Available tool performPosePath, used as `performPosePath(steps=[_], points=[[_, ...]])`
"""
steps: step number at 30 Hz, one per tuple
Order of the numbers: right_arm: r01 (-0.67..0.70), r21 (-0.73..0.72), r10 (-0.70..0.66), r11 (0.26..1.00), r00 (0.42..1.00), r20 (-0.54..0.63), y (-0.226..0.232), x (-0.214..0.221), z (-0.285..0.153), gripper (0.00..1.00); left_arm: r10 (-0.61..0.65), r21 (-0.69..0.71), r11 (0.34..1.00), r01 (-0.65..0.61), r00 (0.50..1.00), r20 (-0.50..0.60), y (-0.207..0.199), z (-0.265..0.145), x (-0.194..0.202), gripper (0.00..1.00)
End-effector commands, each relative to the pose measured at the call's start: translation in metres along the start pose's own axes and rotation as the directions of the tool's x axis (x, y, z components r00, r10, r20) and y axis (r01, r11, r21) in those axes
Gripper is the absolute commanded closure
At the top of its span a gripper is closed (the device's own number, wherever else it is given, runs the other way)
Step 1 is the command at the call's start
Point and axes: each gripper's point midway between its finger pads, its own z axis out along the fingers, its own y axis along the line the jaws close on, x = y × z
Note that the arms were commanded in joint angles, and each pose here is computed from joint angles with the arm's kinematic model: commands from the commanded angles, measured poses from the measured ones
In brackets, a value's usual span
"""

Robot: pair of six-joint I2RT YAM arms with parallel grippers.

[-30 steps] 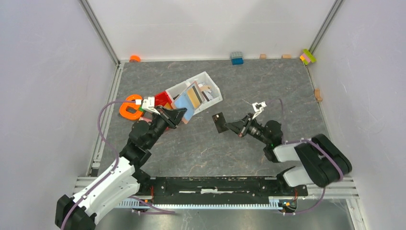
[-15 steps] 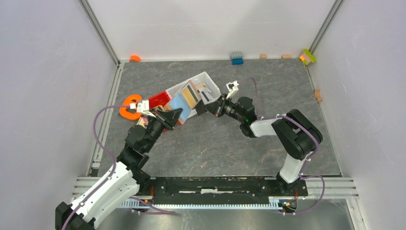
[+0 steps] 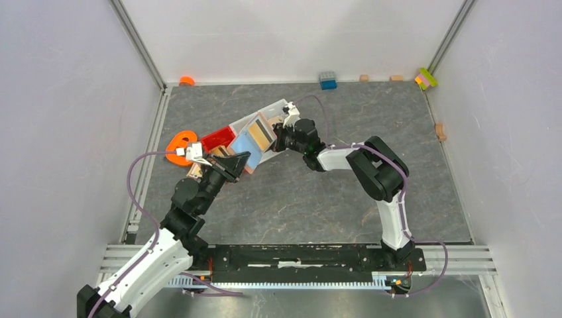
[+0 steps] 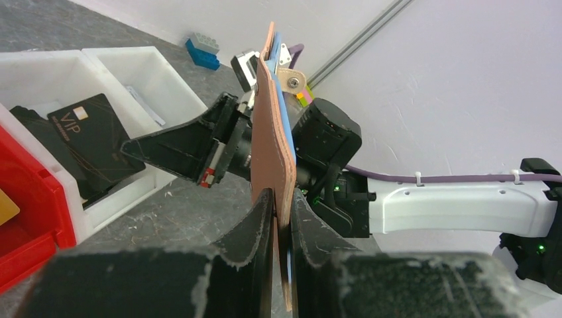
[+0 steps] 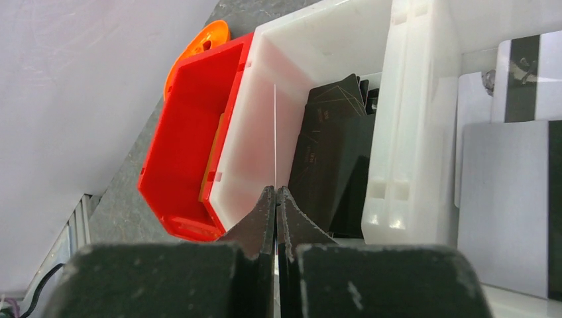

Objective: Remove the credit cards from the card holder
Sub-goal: Place the credit card in the storage box.

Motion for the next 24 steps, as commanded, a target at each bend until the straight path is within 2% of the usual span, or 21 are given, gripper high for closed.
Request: performPosePath(steps=[1,9,10,13,15,24], points=[[0.056,0.038,-0.056,0.998,0.998,-0.008,-0.001,-0.002,0.02,1.0,-0.054,0.021,0.998,0.053,0.997,0.052,-0.006,0.002,-0.01,0.98],[0.079,0.056,-0.077,0.995,0.996,-0.034,-0.007,0.003,0.051,0.99,-0.048,0.019,0.999,0.047,0.998,0.046,-0.005,0.003,-0.008,0.98],[0.084,0.056,-0.082,0.995,0.996,-0.031,-0.005,0.001,0.052,0.97,-0.048,0.02,0.999,0.047,0.998,0.047,-0.005,0.003,-0.009,0.98],[0.099,0.061,-0.098,0.993,0.995,-0.023,-0.003,-0.005,0.053,0.78,-0.05,0.012,0.999,0.049,0.997,0.055,-0.004,0.002,-0.011,0.98],[0.114,0.077,-0.112,0.991,0.993,-0.024,-0.002,-0.01,0.048,0.71,-0.051,0.006,0.999,0.051,0.997,0.06,-0.003,0.001,-0.012,0.98],[0.228,0.135,-0.231,0.964,0.973,0.005,0.018,-0.048,-0.007,0.58,-0.048,0.034,0.998,0.046,0.997,0.056,-0.007,0.001,-0.01,0.94]])
